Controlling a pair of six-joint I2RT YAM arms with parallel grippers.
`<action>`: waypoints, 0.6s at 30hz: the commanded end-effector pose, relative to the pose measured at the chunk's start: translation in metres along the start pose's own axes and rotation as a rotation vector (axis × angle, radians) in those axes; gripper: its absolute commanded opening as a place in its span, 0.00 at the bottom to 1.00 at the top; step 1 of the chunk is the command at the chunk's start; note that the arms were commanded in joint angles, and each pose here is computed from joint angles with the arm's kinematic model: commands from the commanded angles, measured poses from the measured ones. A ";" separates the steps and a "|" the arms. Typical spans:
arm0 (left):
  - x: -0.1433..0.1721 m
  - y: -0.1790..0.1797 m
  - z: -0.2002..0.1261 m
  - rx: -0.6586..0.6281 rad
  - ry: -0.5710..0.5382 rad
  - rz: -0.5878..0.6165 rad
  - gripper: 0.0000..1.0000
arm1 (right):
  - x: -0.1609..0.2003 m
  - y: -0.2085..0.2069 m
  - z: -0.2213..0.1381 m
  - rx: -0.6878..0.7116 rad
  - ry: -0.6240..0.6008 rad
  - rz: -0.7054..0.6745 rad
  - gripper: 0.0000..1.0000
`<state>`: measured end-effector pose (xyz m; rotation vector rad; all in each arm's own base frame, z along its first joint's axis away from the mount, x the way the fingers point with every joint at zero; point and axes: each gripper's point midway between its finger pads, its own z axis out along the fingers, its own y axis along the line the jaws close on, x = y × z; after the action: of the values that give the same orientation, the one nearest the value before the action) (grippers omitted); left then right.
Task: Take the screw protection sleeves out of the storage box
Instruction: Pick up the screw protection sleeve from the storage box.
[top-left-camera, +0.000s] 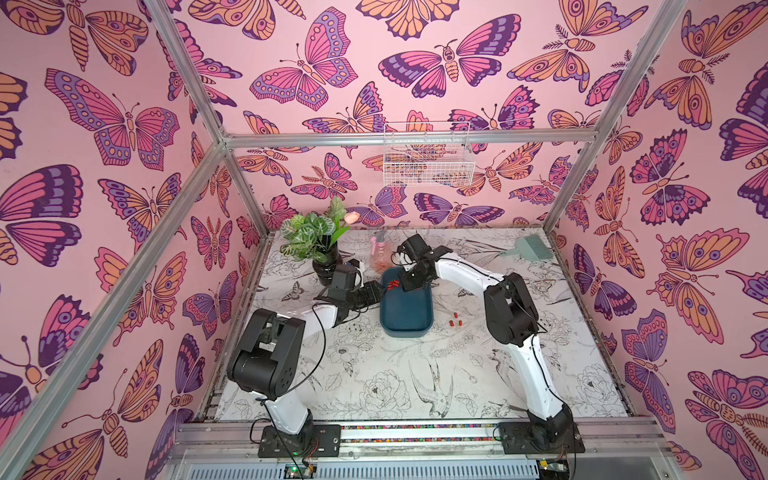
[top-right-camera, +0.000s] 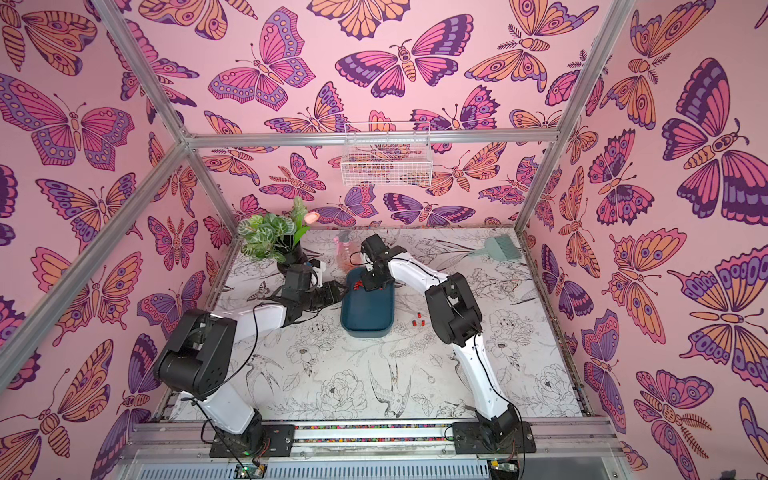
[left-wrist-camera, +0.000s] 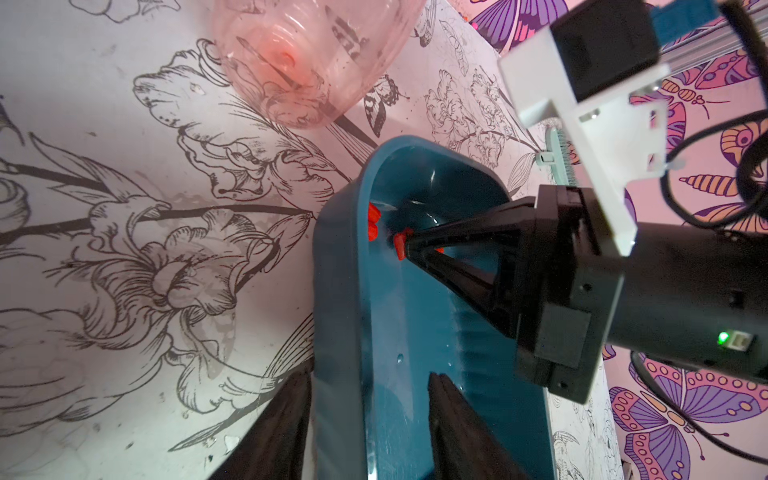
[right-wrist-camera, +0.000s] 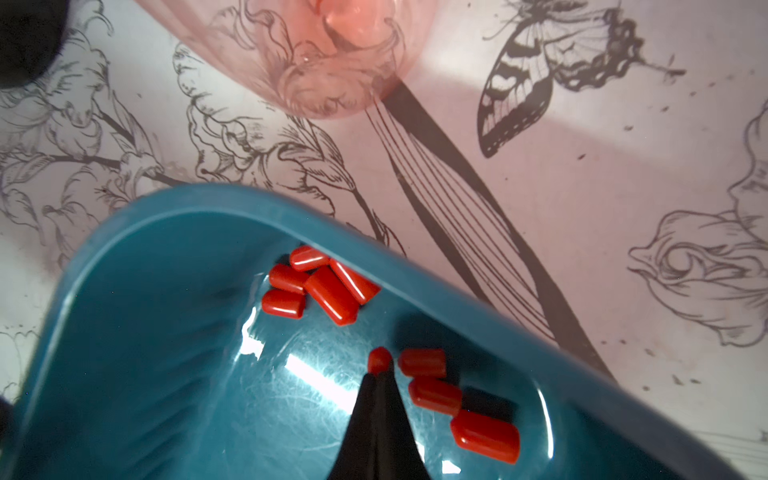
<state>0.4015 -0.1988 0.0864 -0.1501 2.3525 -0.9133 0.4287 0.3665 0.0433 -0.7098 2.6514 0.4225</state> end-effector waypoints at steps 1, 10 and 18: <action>0.000 0.002 0.000 -0.001 0.010 0.006 0.51 | -0.007 0.008 -0.019 -0.004 -0.028 -0.009 0.02; 0.000 0.001 0.000 0.000 0.007 0.007 0.51 | -0.002 0.013 -0.060 -0.021 -0.072 0.016 0.02; -0.001 0.000 -0.002 0.004 0.003 0.008 0.51 | 0.019 0.015 -0.111 -0.027 -0.099 0.049 0.03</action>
<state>0.4022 -0.1974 0.0864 -0.1541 2.3515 -0.9116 0.3877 0.3351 0.1230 -0.6434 2.5812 0.4805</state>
